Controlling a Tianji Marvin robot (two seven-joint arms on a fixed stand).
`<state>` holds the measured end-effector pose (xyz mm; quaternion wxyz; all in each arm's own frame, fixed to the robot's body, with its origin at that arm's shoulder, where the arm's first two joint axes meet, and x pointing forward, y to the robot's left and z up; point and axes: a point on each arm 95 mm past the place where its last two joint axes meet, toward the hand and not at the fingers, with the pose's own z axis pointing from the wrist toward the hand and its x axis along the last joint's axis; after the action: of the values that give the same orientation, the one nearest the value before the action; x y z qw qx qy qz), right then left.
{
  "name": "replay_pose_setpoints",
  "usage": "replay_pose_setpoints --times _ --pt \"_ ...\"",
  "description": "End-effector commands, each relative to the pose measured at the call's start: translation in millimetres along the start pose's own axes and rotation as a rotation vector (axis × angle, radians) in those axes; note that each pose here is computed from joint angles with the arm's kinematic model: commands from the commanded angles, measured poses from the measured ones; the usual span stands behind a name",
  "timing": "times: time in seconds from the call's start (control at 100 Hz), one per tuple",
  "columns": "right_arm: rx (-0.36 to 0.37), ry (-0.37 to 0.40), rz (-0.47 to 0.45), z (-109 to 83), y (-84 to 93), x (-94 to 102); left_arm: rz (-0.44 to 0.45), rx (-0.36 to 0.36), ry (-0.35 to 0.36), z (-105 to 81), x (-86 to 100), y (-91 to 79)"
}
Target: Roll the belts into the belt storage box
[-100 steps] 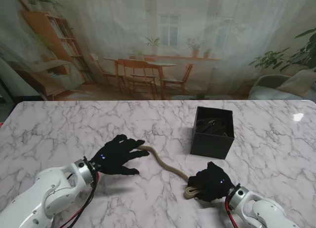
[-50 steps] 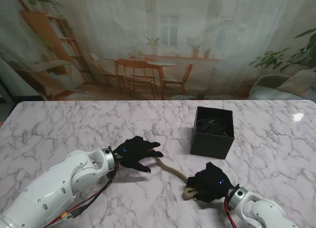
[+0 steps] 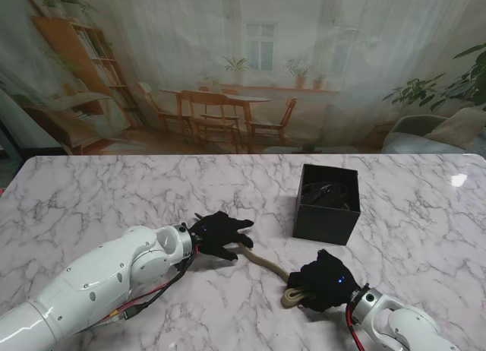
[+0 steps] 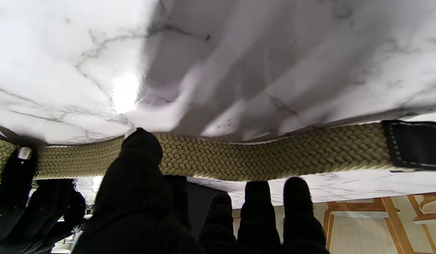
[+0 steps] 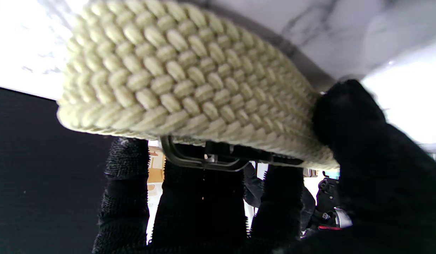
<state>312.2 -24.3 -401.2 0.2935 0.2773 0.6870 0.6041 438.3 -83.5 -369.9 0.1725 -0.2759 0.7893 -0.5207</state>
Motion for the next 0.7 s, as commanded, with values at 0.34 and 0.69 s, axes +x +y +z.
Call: replay_pose_setpoints --times 0.34,0.69 --pt "0.003 -0.009 0.002 -1.8 -2.7 2.3 0.061 -0.006 -0.029 -0.2 -2.3 1.4" --pt "0.011 -0.026 0.0 -3.5 -4.0 2.6 0.142 -0.066 -0.093 -28.6 -19.7 13.7"
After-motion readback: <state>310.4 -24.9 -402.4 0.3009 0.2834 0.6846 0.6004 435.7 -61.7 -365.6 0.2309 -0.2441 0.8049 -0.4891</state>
